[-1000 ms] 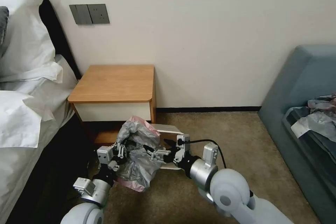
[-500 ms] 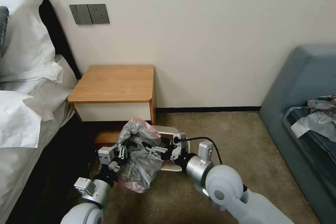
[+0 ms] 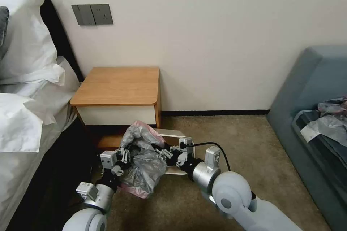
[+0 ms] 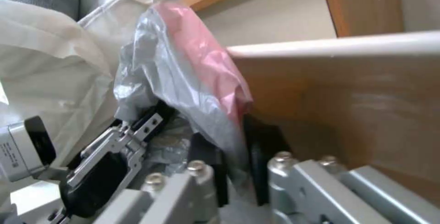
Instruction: Pick up the garbage bag from the table and place it over the trash can.
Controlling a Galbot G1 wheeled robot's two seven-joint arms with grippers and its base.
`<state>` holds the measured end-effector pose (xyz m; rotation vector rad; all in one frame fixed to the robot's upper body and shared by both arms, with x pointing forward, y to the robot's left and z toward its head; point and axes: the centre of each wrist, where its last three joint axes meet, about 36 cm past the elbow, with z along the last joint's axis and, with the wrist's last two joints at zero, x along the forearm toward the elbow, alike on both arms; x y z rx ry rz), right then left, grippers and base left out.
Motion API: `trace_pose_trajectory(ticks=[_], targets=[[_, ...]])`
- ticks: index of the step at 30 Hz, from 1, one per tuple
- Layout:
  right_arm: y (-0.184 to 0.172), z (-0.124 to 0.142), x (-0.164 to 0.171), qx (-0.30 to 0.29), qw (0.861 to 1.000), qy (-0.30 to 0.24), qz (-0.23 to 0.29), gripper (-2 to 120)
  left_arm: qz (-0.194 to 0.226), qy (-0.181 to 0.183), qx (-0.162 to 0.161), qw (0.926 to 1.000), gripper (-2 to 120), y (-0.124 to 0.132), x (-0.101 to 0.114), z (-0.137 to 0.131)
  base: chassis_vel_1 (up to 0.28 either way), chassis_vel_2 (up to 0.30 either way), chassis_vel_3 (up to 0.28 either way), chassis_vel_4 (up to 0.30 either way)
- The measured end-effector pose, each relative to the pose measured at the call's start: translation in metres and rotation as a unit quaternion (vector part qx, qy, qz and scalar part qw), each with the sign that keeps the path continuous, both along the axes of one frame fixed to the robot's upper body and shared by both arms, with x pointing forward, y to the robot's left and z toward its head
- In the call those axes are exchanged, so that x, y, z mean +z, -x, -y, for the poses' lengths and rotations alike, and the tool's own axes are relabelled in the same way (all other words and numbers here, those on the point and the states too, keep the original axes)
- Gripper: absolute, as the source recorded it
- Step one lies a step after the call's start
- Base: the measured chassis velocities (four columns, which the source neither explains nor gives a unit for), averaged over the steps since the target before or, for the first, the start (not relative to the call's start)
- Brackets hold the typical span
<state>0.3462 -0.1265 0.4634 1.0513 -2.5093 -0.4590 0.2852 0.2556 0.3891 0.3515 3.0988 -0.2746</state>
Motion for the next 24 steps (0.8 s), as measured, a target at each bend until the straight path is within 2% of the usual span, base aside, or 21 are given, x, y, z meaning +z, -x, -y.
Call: trace_pose_trajectory(ticks=[1, 14, 22, 24], targets=[[0.0, 0.0, 0.0, 0.0, 1.0, 0.0, 0.0, 0, -0.001, 0.0, 0.0, 1.0, 3, 0.0, 0.0, 0.0, 0.0, 0.0, 0.0, 0.0], [0.01, 0.005, 0.005, 0.002, 1.0, 0.002, 0.011, 0, -0.004, -0.001, 0.012, 0.9999, 3, -0.004, 0.0, 0.0, 0.0, 0.0, 0.0, 0.0], [0.009, 0.018, 0.02, -0.003, 0.998, 0.005, 0.055, 0, -0.005, -0.02, 0.014, 0.9997, 3, -0.006, -0.003, -0.001, 0.0, 0.0, 0.0, 0.0], [0.002, 0.027, 0.026, -0.007, 0.997, 0.015, 0.072, 0, 0.001, -0.035, 0.004, 0.9994, 3, -0.004, -0.006, -0.002, 0.0, 0.0, 0.0, 0.0]])
